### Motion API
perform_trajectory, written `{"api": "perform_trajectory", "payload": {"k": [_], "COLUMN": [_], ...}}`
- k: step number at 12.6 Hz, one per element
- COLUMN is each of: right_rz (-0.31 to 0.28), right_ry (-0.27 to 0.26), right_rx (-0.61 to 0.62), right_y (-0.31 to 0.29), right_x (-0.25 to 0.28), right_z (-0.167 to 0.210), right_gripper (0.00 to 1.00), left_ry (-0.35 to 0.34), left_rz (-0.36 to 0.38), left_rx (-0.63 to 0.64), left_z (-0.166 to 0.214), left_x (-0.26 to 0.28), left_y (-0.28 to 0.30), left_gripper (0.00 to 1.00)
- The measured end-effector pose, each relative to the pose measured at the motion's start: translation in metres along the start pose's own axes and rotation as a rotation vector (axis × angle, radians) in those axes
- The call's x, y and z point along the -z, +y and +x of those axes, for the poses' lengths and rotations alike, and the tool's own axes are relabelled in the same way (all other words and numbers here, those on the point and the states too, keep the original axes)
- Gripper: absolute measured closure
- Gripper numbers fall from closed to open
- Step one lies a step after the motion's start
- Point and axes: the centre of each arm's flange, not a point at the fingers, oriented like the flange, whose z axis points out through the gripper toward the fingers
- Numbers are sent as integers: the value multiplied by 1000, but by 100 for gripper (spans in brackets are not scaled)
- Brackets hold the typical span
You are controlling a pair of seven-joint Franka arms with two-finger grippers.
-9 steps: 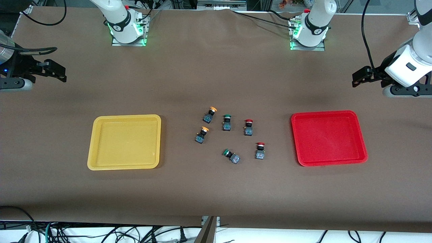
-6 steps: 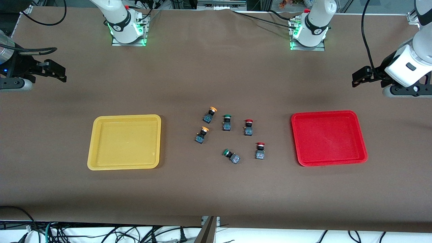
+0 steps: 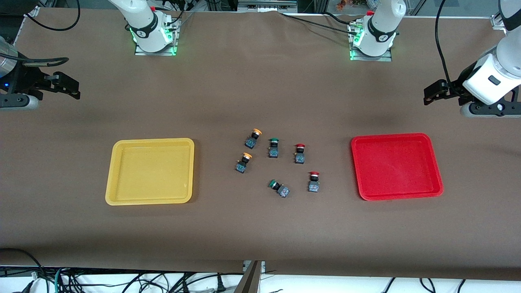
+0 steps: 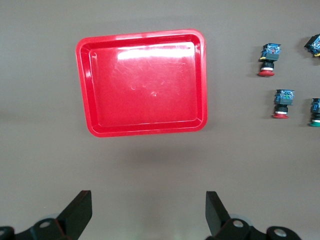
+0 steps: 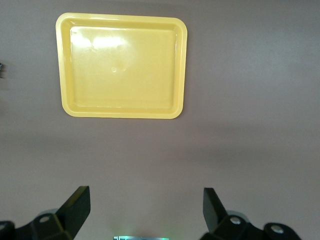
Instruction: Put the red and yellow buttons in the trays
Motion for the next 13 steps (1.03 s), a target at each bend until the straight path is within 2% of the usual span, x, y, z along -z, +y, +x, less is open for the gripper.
{"api": "perform_trajectory", "payload": {"k": [7,10,13], "right_rz": [13,18,19], "right_ry": [-30,-46,-86], "right_rx": [5,9,12], "right_y": [-4,-6,-8], "right_x": [-17,-27,-53], "right_z": [11,17,31], "right_gripper": [0,0,0], "left_ry": [-84,-27,29], "left_rz": [-19,-20,-26], "left_rx": [-48,-120,-156], "left_z": [24,55,85], "left_x": [-48,-88,-150], "left_y": [32,82,144], "left_gripper": [0,0,0]}}
